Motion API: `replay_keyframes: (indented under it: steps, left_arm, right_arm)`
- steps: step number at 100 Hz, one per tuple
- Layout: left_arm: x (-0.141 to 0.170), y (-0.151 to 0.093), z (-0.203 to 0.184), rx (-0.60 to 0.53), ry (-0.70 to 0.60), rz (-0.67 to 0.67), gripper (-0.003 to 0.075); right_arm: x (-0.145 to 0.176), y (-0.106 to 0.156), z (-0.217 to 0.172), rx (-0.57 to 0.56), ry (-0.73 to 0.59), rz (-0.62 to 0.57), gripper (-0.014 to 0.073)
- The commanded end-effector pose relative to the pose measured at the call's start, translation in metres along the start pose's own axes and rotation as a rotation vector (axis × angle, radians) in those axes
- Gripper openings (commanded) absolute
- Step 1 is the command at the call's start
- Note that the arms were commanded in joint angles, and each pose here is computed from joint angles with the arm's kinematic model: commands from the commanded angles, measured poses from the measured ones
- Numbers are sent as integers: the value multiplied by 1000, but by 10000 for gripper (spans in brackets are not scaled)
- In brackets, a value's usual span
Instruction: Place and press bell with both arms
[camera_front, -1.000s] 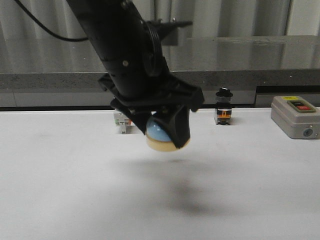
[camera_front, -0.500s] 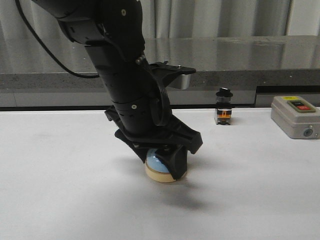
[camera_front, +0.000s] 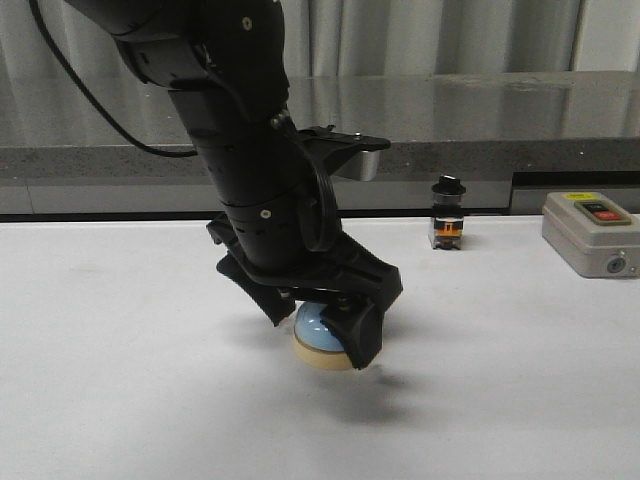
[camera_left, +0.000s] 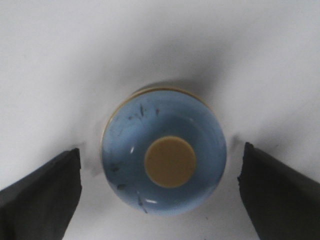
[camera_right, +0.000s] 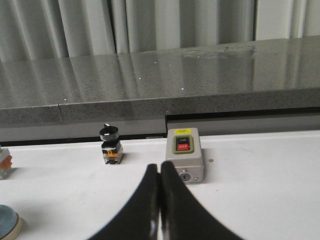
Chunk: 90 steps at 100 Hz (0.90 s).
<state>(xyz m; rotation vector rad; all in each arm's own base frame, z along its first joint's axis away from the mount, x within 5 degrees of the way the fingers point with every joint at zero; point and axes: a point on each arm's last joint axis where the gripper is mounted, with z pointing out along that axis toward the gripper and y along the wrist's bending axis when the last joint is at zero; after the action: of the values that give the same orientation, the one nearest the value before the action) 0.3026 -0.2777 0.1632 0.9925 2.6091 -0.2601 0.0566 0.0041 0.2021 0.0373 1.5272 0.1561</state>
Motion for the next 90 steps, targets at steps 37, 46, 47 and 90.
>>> replay_keyframes:
  steps: [37, 46, 47, 90]
  left_arm:
    - [-6, 18, -108, -6, -219, -75, 615]
    - [7, 33, -122, -30, -247, -118, 615]
    - [8, 34, -123, -30, -250, -123, 615]
    - [101, 109, -192, -208, -541, -457, 607]
  right_arm:
    - [-13, 1, 0, -5, -86, -6, -64]
    - [-13, 1, 0, -5, -86, -6, -64]
    - [-13, 1, 0, -5, -86, -6, -64]
    - [-13, 1, 0, -5, -86, -6, -64]
